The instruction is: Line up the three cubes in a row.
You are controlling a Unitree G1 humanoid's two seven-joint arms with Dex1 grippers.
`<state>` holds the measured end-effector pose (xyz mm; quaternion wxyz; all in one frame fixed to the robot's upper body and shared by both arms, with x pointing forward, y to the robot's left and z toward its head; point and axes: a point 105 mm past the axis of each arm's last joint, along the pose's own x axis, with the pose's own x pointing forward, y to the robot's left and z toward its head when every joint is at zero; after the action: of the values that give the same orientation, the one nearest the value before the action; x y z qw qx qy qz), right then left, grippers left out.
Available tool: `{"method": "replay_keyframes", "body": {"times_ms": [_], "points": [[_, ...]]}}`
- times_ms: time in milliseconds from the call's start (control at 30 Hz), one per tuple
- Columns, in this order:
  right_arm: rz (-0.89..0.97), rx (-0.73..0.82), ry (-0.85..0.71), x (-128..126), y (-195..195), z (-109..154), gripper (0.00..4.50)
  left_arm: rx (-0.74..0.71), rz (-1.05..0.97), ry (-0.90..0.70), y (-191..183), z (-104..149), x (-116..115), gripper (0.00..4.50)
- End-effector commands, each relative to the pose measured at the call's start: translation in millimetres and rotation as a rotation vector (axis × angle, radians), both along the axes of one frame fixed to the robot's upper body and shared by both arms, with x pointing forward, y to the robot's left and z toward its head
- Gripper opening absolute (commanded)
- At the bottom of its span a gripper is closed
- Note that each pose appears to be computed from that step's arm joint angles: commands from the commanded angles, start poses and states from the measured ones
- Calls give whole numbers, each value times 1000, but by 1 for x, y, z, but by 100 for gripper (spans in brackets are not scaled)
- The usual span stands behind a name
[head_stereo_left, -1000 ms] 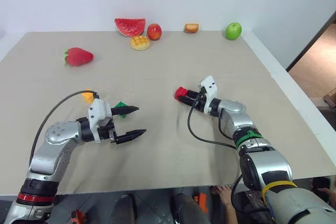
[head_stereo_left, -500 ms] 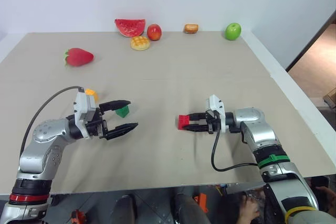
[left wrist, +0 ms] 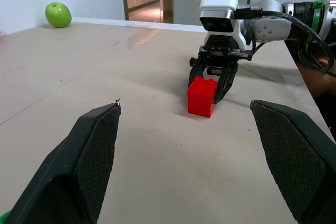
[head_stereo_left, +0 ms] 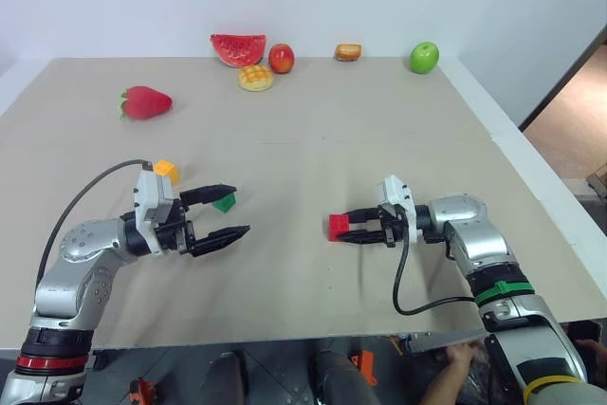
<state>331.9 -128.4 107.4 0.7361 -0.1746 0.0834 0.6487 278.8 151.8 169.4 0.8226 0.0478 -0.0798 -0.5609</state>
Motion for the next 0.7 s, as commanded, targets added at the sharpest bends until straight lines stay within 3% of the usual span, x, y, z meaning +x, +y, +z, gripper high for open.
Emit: {"method": "replay_keyframes", "body": {"times_ms": [33,167,200,367,467,533,633,700], "points": [[0,-26,-27,3,2,-6,292,-23,-4,-38,-1,11,-2,408],[1,-32,-34,6,3,-5,425,-23,-3,-38,0,12,-1,408],[-1,-38,-35,7,3,-5,439,-23,-2,-38,0,12,-1,408],[9,-50,-11,5,-3,-1,439,-17,24,-18,3,10,1,408],[15,-75,-32,2,-14,11,439,51,80,46,17,-5,-1,408],[-17,-75,-79,6,-25,27,439,87,162,78,32,-13,0,408],[-86,27,-183,14,-35,76,439,90,357,103,58,-22,10,408],[-107,94,-212,14,-34,95,439,76,425,124,65,-26,15,408]]}}
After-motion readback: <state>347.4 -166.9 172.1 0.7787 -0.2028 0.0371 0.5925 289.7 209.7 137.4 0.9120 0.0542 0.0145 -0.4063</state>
